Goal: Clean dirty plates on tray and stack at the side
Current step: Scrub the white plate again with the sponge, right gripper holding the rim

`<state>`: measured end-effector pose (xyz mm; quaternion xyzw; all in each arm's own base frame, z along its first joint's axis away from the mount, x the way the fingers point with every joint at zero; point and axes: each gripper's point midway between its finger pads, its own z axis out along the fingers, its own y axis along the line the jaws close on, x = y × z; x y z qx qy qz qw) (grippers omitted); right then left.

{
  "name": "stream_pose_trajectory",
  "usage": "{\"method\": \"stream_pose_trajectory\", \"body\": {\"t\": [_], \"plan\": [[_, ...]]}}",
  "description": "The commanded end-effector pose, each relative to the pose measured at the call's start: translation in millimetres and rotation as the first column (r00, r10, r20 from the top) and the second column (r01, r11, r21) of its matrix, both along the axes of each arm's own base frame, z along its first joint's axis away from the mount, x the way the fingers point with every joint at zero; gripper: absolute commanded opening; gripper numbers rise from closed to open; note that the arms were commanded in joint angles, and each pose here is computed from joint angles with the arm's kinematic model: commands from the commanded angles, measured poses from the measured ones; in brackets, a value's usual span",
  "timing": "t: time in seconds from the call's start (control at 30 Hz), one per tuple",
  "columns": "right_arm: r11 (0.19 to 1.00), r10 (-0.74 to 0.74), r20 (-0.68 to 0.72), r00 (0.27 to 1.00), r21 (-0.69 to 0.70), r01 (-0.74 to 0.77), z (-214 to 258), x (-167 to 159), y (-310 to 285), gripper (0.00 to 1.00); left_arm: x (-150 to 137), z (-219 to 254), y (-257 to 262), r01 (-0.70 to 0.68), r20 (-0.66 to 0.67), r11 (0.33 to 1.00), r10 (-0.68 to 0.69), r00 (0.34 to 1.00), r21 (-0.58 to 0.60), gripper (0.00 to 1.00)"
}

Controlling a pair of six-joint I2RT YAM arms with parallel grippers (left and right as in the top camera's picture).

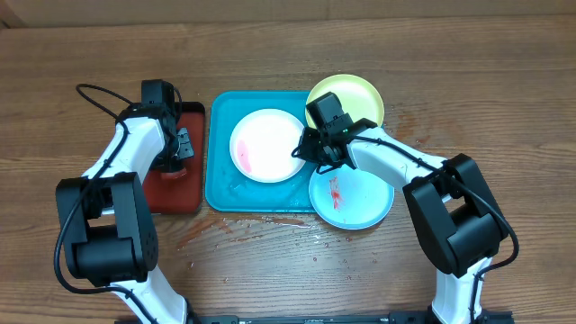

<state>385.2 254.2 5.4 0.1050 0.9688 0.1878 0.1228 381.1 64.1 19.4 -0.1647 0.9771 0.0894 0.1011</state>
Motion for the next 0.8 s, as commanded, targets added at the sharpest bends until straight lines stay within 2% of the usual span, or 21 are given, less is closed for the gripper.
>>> {"method": "stream_pose_trajectory", "body": {"t": [0.0,0.2,0.33,0.4,0.6,0.77], "plan": [[0.999,0.006,-0.044,0.999,-0.038,-0.007,-17.7,-9.8,-5.2,0.04,1.5,17.6,4.0,0.005,-0.006,1.000,-0.005,1.000,0.014,0.04],[0.999,0.005,-0.046,0.999,-0.039,-0.007,-17.9,-10.3,-5.5,0.04,29.7,94.6,-19.7,0.129,0.066,0.988,-0.124,0.990,-0.088,0.04],[0.999,0.004,-0.052,0.999,-0.041,-0.006,-18.4,-11.3,-6.4,0.04,48.4,133.5,-74.9,0.251,0.171,0.940,-0.215,0.962,-0.231,0.04],[0.999,0.004,-0.056,0.998,-0.043,-0.006,-18.7,-12.1,-6.7,0.04,48.9,127.4,-105.0,0.308,0.175,0.916,-0.270,0.947,-0.255,0.04],[0.999,0.004,-0.061,0.998,-0.046,-0.007,-19.3,-13.4,-7.5,0.04,39.6,88.5,-176.9,0.342,0.169,0.895,-0.304,0.937,-0.286,0.04],[0.999,0.004,-0.061,0.998,-0.046,-0.007,-19.3,-13.4,-7.6,0.04,35.1,58.1,-180.6,0.207,0.170,0.959,-0.175,0.970,-0.192,0.04]]}}
